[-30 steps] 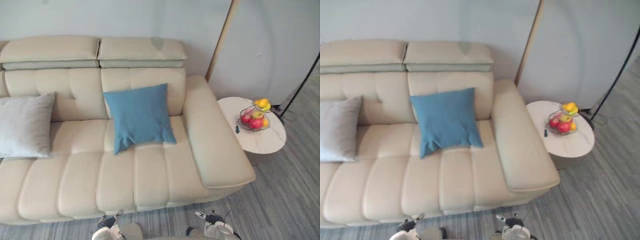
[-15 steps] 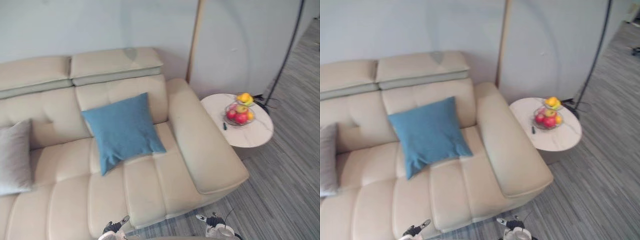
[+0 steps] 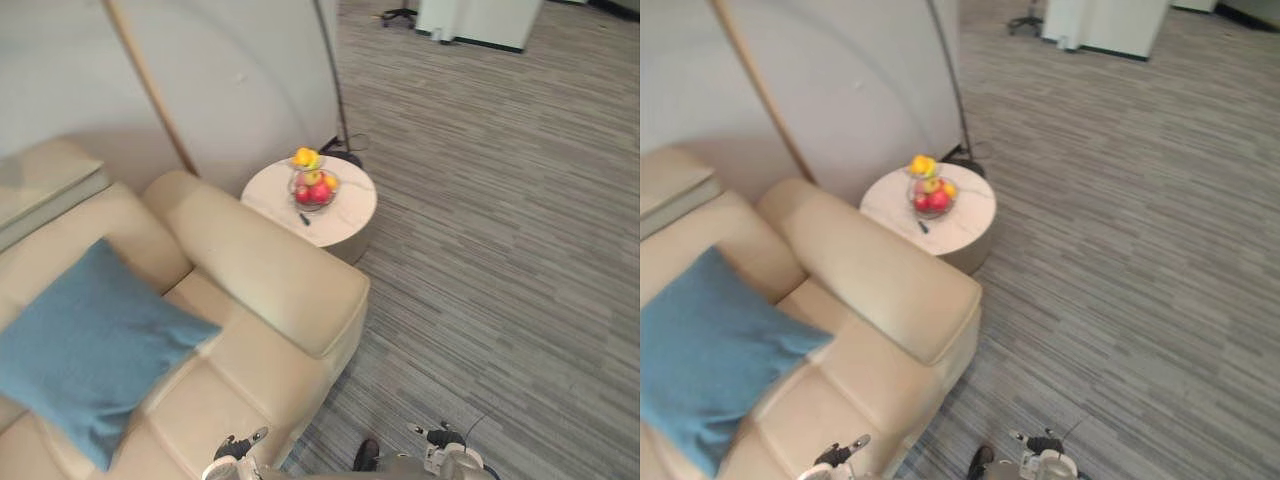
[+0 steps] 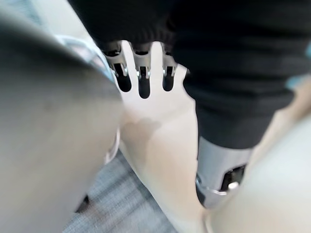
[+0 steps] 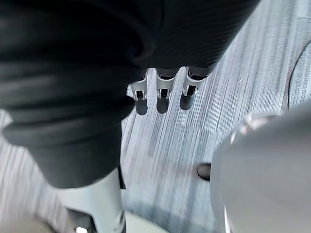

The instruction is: Pick up cushions and gather them together orderly.

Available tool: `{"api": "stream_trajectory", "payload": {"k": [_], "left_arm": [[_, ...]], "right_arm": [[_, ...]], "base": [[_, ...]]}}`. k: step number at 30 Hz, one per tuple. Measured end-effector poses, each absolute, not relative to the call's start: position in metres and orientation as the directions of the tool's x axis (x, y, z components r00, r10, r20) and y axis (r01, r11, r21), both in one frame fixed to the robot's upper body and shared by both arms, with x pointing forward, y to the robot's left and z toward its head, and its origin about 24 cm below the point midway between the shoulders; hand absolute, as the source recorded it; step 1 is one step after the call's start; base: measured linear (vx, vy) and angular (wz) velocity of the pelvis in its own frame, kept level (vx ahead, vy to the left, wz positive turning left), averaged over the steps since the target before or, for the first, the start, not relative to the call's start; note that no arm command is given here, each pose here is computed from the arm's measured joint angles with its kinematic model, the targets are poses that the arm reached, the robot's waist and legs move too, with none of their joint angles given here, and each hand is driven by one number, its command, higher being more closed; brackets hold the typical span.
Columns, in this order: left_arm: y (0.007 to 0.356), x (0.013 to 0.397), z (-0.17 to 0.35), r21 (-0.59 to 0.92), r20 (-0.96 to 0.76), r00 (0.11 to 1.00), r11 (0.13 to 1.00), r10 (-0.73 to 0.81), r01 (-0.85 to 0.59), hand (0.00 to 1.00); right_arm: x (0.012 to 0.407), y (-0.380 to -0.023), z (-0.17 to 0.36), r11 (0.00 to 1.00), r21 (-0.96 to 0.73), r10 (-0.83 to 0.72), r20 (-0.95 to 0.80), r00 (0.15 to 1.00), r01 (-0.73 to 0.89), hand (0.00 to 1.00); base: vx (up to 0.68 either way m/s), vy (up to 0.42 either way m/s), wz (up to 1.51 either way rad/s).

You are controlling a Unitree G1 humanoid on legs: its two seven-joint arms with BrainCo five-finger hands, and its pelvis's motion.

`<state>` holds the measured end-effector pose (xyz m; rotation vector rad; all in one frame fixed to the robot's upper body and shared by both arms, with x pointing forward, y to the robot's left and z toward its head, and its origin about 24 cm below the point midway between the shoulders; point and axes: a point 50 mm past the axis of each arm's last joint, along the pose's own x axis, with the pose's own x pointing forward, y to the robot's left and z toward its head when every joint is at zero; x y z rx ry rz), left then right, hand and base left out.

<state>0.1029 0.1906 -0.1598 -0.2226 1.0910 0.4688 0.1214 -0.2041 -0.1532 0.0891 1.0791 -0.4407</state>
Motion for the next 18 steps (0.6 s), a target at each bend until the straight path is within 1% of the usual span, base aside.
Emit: {"api": "stream_trajectory", "payload": {"k": [3,5,9,13,14,17,18], "left_arm": [[0.190,0.102,-0.159,0.050,-0.884,0.385,0.873,0.265,-0.486,0.00],[0.190,0.105,-0.157,0.048,-0.879,0.393,0.871,0.270,-0.489,0.00],[0.187,0.101,-0.159,0.054,-0.886,0.375,0.864,0.273,-0.500,0.00],[0.195,0.103,-0.158,0.070,-0.882,0.373,0.864,0.287,-0.499,0.00],[0.195,0.100,-0.160,0.076,-0.889,0.358,0.865,0.284,-0.496,0.00],[0.192,0.104,-0.160,0.069,-0.893,0.358,0.870,0.272,-0.488,0.00],[0.187,0.106,-0.161,0.064,-0.899,0.358,0.883,0.253,-0.464,0.00]], "right_arm": [[0.125,-0.199,-0.153,0.913,-0.130,-0.293,-0.869,0.399,0.387,0.00],[0.132,-0.197,-0.151,0.920,-0.125,-0.285,-0.863,0.417,0.371,0.00],[0.121,-0.199,-0.153,0.915,-0.135,-0.295,-0.866,0.404,0.379,0.00],[0.118,-0.196,-0.154,0.914,-0.128,-0.291,-0.868,0.403,0.384,0.00],[0.119,-0.197,-0.153,0.910,-0.127,-0.296,-0.866,0.403,0.394,0.00],[0.120,-0.196,-0.153,0.902,-0.119,-0.298,-0.867,0.399,0.416,0.00],[0.123,-0.200,-0.152,0.895,-0.120,-0.309,-0.861,0.405,0.429,0.00]], "base": [[0.09,0.003,-1.52],[0.07,0.070,-1.43],[0.06,0.091,-1.44],[0.25,0.100,-1.12],[0.23,-0.005,-0.89],[0.25,-0.051,-0.72],[0.26,-0.109,-0.56]]}}
